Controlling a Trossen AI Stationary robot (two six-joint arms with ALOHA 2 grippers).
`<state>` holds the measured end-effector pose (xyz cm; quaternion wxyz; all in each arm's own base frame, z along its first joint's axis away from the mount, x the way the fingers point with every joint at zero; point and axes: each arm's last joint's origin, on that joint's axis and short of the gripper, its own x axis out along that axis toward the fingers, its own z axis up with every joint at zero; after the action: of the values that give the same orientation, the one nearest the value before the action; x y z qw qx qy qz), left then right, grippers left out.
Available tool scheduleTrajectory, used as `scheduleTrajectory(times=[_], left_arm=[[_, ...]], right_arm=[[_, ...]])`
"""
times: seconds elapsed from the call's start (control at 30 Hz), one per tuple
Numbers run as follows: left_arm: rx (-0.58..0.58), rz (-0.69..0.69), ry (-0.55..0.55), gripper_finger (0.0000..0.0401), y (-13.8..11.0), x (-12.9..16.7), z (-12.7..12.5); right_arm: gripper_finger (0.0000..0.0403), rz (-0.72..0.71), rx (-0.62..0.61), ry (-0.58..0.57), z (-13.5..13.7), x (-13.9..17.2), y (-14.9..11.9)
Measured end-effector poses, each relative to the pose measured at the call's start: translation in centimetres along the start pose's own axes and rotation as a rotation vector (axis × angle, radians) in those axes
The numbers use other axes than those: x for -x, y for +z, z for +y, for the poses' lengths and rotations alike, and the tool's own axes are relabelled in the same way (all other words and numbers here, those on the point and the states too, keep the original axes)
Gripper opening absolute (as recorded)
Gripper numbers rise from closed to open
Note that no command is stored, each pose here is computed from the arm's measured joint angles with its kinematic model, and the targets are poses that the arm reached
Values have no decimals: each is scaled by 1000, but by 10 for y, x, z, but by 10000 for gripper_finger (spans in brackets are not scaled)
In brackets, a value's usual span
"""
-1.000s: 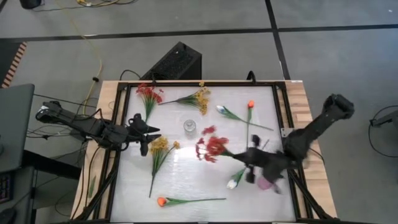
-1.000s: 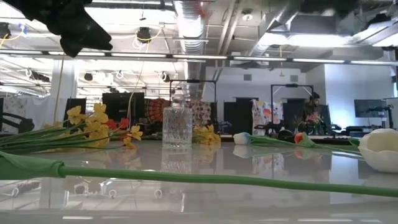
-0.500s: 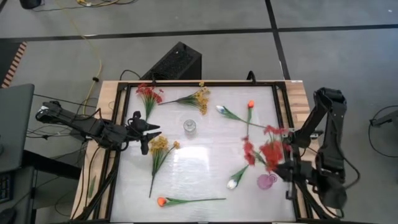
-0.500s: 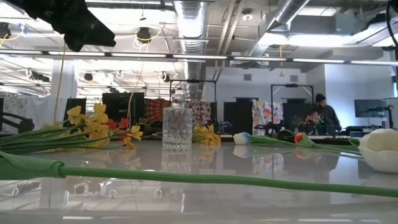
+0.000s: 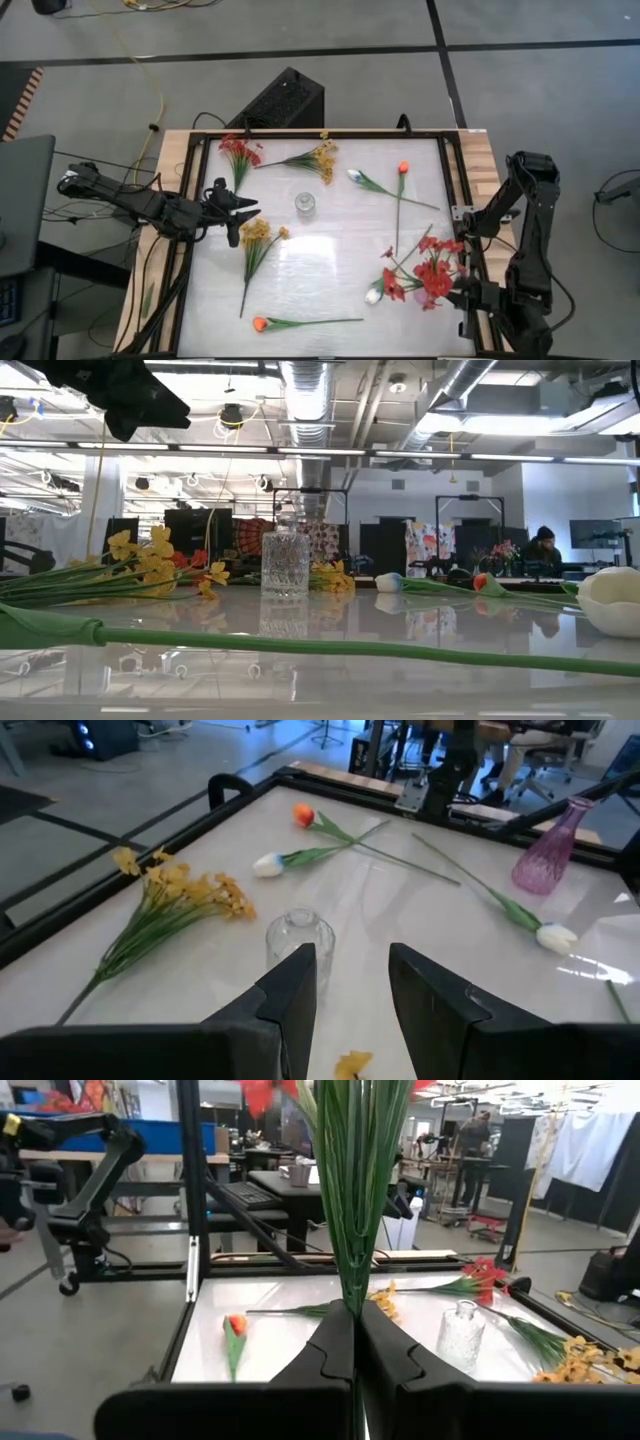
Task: Sort flowers into vase by color
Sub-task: Put the bottom red flowers into the pink vase
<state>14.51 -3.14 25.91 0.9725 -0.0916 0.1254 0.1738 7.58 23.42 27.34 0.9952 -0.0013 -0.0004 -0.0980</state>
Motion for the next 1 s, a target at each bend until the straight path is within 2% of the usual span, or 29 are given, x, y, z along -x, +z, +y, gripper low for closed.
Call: scheduleTrajectory(times=[0.3, 0.73, 0.9, 1.0], left_arm=[[10, 9, -24, 116, 0, 0, -1], [10, 9, -24, 116, 0, 0, -1], [11, 9, -23, 116, 0, 0, -1], [21, 9, -23, 116, 0, 0, -1]], right_arm=[[25, 0, 32, 0, -2, 0, 0], [26, -3, 89, 66, -9, 15, 2], [26, 0, 69, 65, -16, 14, -4], [26, 25, 12, 77, -20, 14, -7]])
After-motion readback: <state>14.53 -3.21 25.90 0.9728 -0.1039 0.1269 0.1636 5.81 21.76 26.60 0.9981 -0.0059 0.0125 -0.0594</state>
